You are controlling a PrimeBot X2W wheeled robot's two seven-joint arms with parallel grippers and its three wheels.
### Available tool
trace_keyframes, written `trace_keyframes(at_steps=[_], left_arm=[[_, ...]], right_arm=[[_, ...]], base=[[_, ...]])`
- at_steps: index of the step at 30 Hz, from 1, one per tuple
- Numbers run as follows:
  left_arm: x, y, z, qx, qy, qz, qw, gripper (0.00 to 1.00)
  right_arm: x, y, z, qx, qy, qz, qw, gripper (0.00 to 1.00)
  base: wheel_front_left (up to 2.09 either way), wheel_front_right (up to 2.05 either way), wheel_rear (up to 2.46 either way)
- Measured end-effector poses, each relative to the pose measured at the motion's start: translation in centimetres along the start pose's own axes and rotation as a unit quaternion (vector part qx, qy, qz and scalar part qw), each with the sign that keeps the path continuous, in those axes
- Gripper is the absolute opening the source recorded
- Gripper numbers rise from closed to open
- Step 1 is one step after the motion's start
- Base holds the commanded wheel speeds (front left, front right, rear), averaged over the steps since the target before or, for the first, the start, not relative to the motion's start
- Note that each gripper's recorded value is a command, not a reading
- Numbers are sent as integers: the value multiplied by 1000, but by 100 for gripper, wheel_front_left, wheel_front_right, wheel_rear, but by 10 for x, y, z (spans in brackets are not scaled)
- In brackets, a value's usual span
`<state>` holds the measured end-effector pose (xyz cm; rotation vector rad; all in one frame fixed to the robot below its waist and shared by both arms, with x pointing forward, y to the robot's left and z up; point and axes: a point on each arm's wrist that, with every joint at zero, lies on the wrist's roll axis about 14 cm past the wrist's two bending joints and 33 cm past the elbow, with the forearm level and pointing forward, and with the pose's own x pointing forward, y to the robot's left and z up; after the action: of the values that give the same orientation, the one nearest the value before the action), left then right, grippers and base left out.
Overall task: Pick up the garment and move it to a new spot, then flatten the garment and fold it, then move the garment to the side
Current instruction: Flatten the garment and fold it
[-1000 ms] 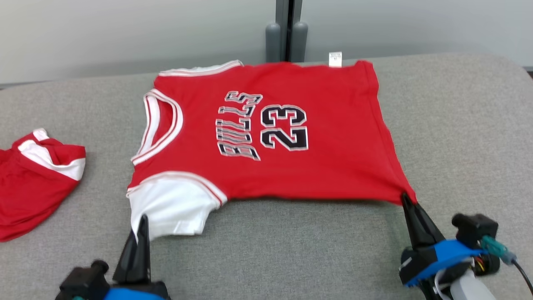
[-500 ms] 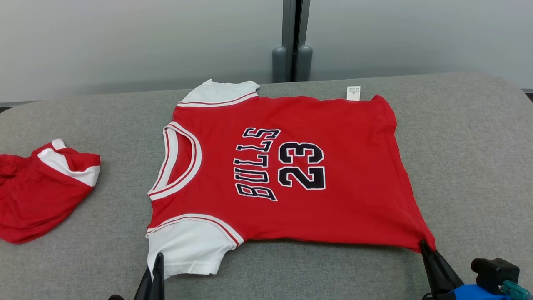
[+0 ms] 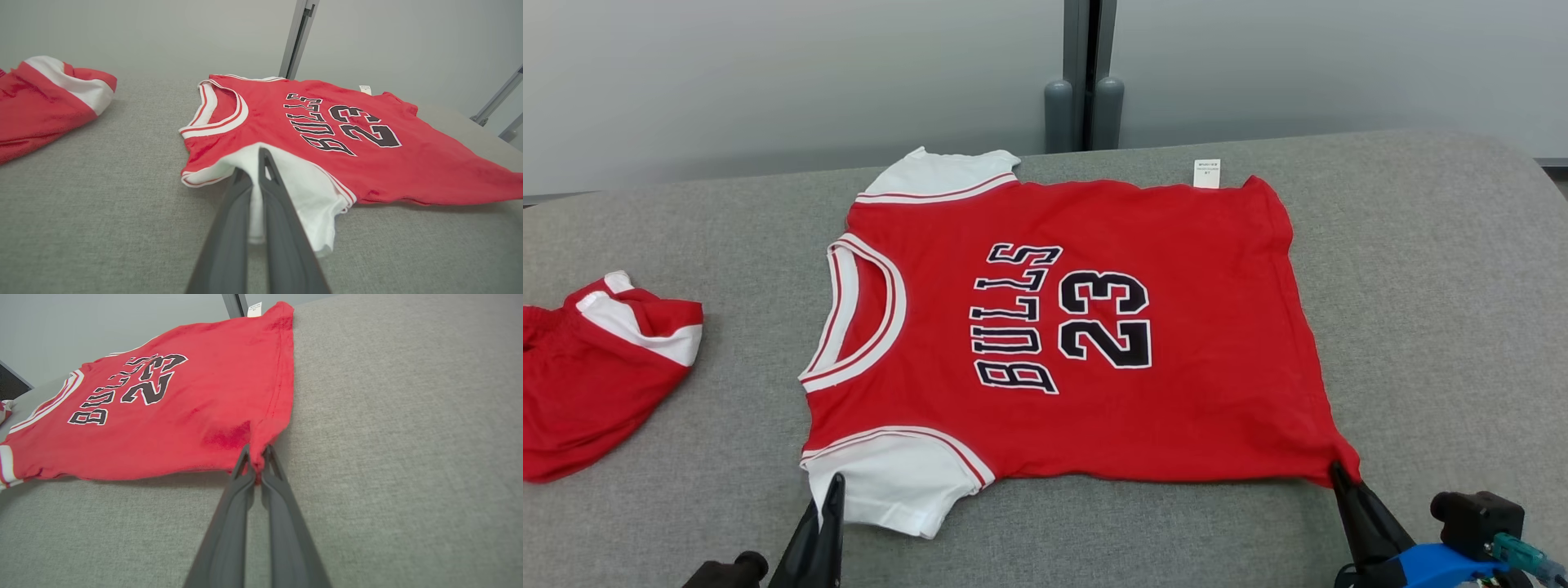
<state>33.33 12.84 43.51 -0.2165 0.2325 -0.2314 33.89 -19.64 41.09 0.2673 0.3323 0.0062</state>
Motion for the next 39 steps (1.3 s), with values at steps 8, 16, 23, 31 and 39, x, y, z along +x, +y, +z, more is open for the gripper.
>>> trace_keyframes(at_steps=[8, 16, 23, 31, 39], left_arm=[[27, 3, 14, 44, -5, -35, 998, 0], [63, 0, 32, 81, -16, -76, 994, 0], [96, 8, 35, 101, -7, -89, 991, 0], [131, 19, 32, 112, 4, -94, 989, 0], [156, 31, 25, 120, 19, -90, 988, 0]], right_arm=[[21, 4, 13, -1, -6, 12, 1000, 0], [38, 8, 34, 10, -21, 20, 1000, 0], [57, 7, 43, -1, -17, 21, 1000, 0], [92, 6, 44, -8, -5, 21, 1000, 0], [120, 5, 43, -21, 2, 22, 1000, 0]], base=[[0, 0, 0], [0, 0, 0], [0, 0, 0], [0, 0, 0], [0, 0, 0]])
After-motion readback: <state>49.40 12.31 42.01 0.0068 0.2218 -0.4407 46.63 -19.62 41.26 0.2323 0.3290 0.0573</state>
